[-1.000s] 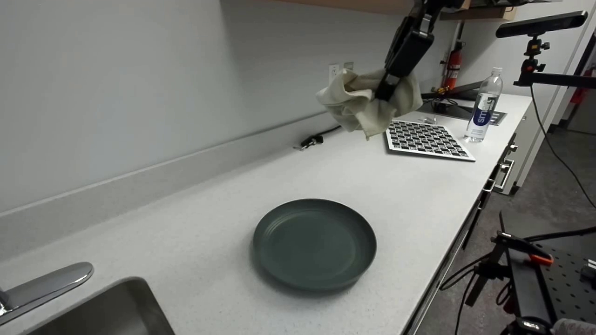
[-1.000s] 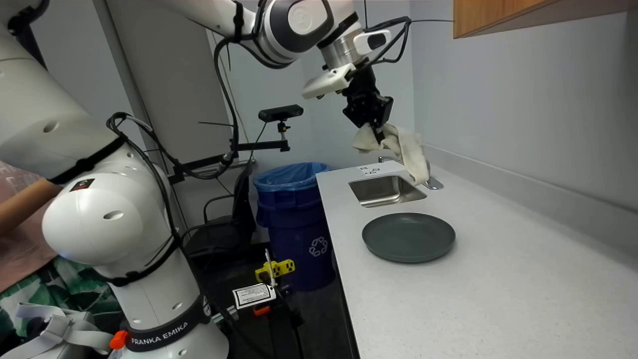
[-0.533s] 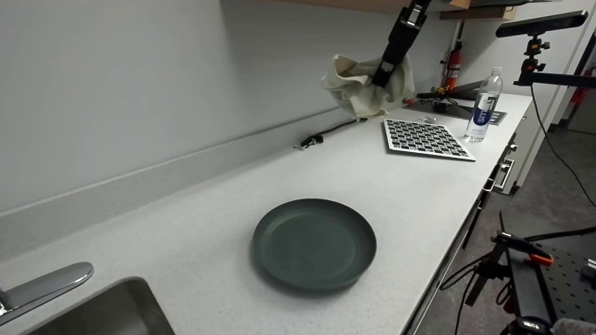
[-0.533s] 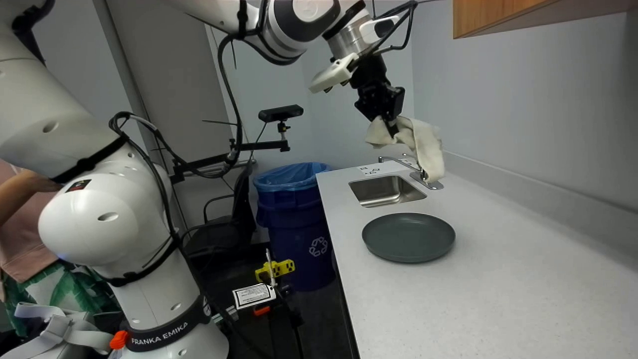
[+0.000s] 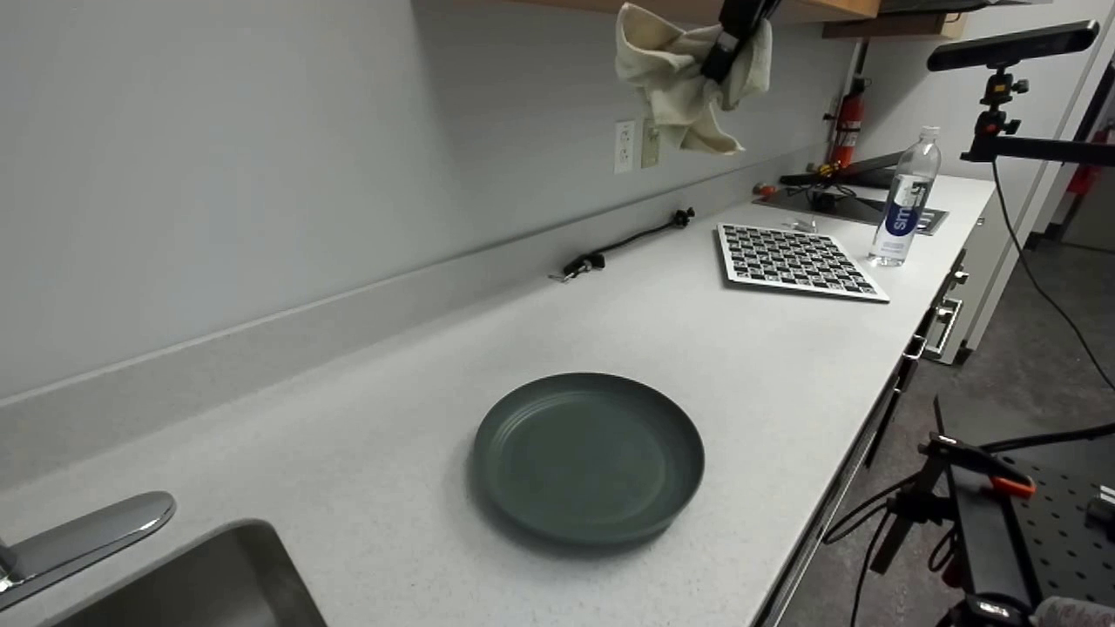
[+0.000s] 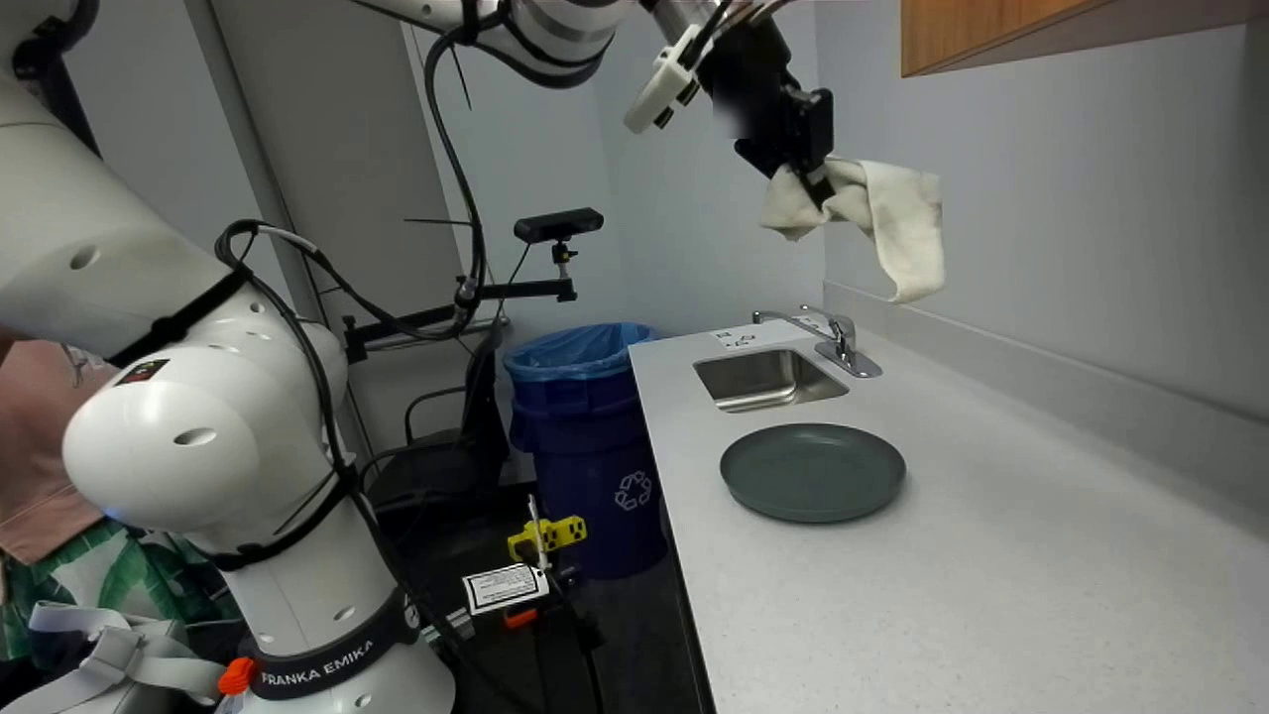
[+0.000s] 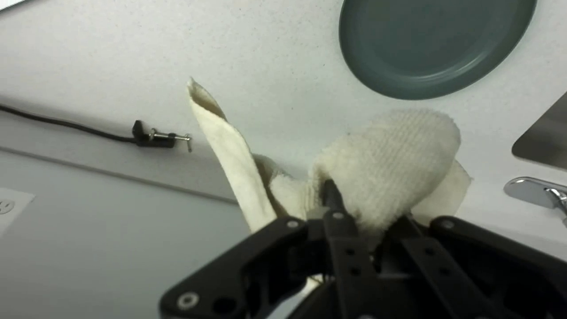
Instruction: Pick the cloth and move it to the right on the counter
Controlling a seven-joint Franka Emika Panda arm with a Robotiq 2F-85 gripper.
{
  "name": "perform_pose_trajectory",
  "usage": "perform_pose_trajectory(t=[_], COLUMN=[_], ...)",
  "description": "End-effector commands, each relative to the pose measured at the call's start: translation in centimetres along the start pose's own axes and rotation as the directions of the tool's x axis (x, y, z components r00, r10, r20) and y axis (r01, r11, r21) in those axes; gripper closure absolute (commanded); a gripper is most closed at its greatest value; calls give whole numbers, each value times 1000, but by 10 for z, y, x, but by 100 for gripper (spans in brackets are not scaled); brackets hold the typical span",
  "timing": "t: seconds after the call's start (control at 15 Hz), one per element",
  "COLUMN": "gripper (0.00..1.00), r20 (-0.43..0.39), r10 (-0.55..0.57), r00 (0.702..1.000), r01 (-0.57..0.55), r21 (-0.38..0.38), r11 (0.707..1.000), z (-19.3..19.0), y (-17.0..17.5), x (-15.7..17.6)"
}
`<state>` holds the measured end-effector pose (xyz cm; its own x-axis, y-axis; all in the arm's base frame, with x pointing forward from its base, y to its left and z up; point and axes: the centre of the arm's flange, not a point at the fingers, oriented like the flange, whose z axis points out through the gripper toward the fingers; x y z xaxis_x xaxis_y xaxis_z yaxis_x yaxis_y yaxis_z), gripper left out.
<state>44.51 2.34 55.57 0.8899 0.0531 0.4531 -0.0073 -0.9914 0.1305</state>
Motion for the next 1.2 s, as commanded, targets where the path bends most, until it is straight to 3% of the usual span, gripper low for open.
perform_pose_trajectory(t=[0.0, 0.2, 0.53, 0.8, 1.13], gripper=[98, 98, 98, 98, 98], r20=[-25, -95, -259, -449, -634], r10=[40, 74, 102, 96, 67], r00=[999, 993, 960, 888, 771], r01=[-42, -87, -151, -199, -271], r21=[-81, -143, -174, -188, -230], r11=[996, 986, 973, 962, 935], z=[-44, -70, -106, -131, -149], y=[9, 15, 10, -1, -4], x=[1, 2, 15, 34, 50])
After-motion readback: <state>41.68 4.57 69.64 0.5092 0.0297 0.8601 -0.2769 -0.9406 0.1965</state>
